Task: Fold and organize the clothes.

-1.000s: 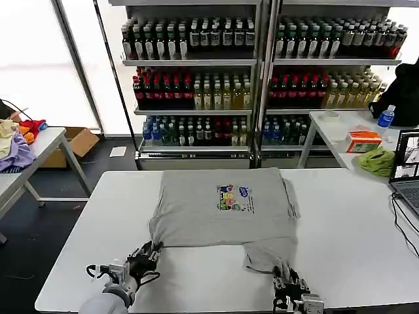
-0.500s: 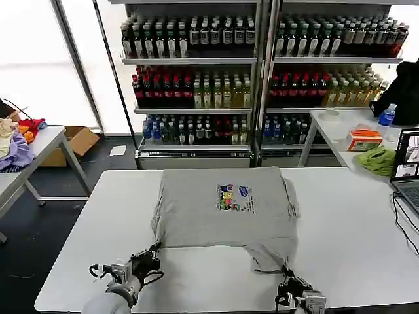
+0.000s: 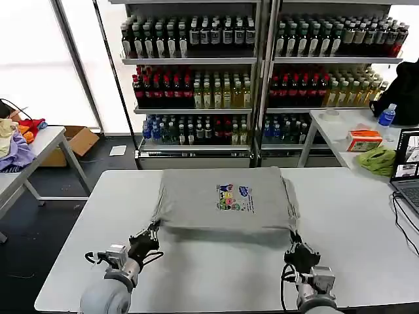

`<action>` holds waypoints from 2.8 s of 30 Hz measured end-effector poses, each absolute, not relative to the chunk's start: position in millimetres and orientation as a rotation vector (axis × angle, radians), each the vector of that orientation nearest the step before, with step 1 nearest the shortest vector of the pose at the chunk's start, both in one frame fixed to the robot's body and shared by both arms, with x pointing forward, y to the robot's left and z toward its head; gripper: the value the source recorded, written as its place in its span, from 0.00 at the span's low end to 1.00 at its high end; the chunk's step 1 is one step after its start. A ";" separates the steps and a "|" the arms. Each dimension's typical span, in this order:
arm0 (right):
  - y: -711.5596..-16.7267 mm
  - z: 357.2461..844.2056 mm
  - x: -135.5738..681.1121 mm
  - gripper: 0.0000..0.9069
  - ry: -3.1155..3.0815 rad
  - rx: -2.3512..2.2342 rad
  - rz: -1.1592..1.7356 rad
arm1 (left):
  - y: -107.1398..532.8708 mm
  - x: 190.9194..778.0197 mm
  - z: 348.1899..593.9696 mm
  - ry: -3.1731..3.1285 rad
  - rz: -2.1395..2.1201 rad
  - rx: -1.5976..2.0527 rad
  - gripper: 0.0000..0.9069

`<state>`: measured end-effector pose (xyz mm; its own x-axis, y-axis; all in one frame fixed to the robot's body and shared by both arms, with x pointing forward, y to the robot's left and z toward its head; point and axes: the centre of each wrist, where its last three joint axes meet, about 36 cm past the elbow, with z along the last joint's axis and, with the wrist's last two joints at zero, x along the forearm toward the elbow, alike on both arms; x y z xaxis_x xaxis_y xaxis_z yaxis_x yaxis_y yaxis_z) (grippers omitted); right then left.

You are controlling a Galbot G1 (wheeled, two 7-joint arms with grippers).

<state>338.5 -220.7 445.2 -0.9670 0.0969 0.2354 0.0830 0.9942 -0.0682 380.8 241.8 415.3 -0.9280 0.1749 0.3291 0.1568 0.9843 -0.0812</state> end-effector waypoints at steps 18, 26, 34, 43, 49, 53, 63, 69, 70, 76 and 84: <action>-225.2 442.7 443.9 0.00 -2.932 -0.112 0.129 | 237.7 467.0 409.3 -2.824 0.110 -0.243 0.00; -221.2 442.7 480.8 0.00 -2.922 -0.095 0.127 | 239.4 496.0 402.7 -2.805 0.100 -0.223 0.00; -217.5 440.2 505.4 0.00 -2.884 -0.071 0.139 | 241.1 513.3 394.1 -2.779 0.100 -0.208 0.01; -212.5 431.8 523.2 1.00 -2.797 -0.100 0.109 | 239.7 530.8 392.8 -2.764 0.084 -0.209 1.00; -206.8 427.2 531.1 1.00 -2.769 -0.156 0.000 | 238.8 536.5 393.4 -2.744 0.076 -0.195 1.00; -205.6 427.7 530.8 1.00 -2.759 -0.192 -0.065 | 240.1 535.6 393.0 -2.727 0.063 -0.174 1.00; -202.1 444.0 523.6 1.00 -2.771 -0.247 -0.146 | 236.2 523.0 398.2 -2.707 0.042 -0.168 1.00; -212.2 444.4 507.7 1.00 -2.765 -0.278 -0.126 | 238.0 511.0 403.1 -2.704 0.021 -0.165 1.00; -214.6 443.3 504.2 1.00 -2.763 -0.285 -0.117 | 238.0 508.1 404.0 -2.706 0.018 -0.168 1.00; -228.8 433.2 482.8 1.00 -2.727 -0.319 -0.071 | 236.4 491.5 406.1 -2.704 0.003 -0.189 1.00; -238.5 420.4 465.9 1.00 -2.677 -0.316 -0.010 | 237.1 484.4 407.6 -2.692 -0.022 -0.179 1.00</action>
